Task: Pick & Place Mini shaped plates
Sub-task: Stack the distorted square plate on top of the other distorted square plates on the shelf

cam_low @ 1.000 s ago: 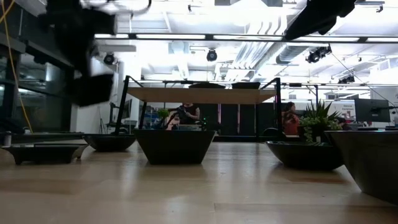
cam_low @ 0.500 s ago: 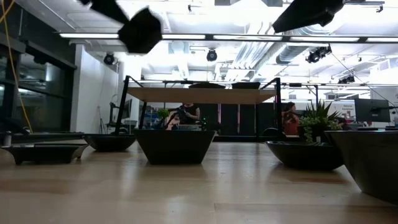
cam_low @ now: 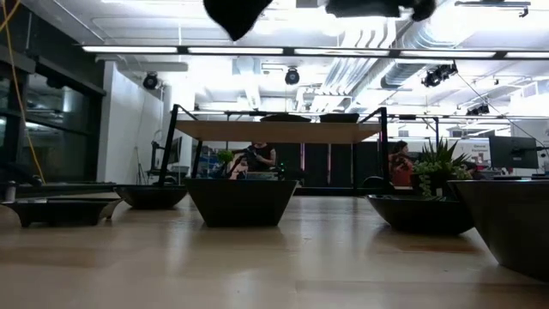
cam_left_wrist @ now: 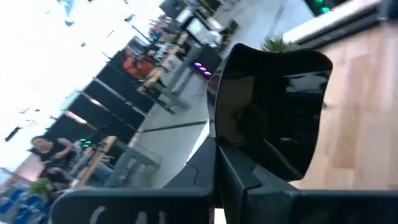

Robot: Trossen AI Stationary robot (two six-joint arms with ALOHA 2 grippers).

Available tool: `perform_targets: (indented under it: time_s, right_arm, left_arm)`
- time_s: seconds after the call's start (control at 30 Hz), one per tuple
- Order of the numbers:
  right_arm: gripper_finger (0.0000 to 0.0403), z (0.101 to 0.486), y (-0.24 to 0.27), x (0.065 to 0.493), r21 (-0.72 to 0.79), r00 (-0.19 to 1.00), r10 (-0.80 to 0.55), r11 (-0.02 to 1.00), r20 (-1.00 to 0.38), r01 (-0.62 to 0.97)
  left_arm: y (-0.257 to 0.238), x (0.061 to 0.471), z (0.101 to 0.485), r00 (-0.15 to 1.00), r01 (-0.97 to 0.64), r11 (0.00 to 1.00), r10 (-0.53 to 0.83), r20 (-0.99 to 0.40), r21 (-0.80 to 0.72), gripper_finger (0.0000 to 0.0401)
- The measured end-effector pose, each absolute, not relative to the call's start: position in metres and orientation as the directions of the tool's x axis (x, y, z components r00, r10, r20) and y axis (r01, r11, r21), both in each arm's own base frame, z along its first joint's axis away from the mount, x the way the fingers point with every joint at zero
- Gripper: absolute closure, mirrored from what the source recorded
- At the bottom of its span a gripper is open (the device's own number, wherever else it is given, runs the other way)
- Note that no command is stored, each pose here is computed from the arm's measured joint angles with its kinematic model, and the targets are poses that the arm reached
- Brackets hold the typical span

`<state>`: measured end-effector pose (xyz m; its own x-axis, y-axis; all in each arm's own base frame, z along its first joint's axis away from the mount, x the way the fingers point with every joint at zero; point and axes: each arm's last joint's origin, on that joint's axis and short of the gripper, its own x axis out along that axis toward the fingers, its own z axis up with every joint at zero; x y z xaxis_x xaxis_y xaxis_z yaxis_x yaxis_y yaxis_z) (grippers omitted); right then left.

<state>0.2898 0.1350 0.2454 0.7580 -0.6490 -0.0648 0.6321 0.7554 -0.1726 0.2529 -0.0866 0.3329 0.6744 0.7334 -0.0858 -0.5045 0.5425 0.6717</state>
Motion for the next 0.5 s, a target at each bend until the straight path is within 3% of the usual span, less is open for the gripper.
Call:
perform_targets:
  time_s: [0.23, 0.5]
  right_arm:
    - [0.0268, 0.247, 0.122, 0.312, -0.089, 0.776, -0.630, 0.772, 0.024, 0.630]
    - [0.0231, 0.254, 0.101, 0.322, 0.006, 0.787, -0.610, 0.791, 0.088, 0.612]
  left_arm:
    - [-0.097, 0.277, 0.331, 0.613, -0.567, 0.448, 0.790, -0.009, 0.691, 0.0401]
    - [-0.091, 0.295, 0.335, 0.635, -0.586, 0.431, 0.771, 0.058, 0.686, 0.0401]
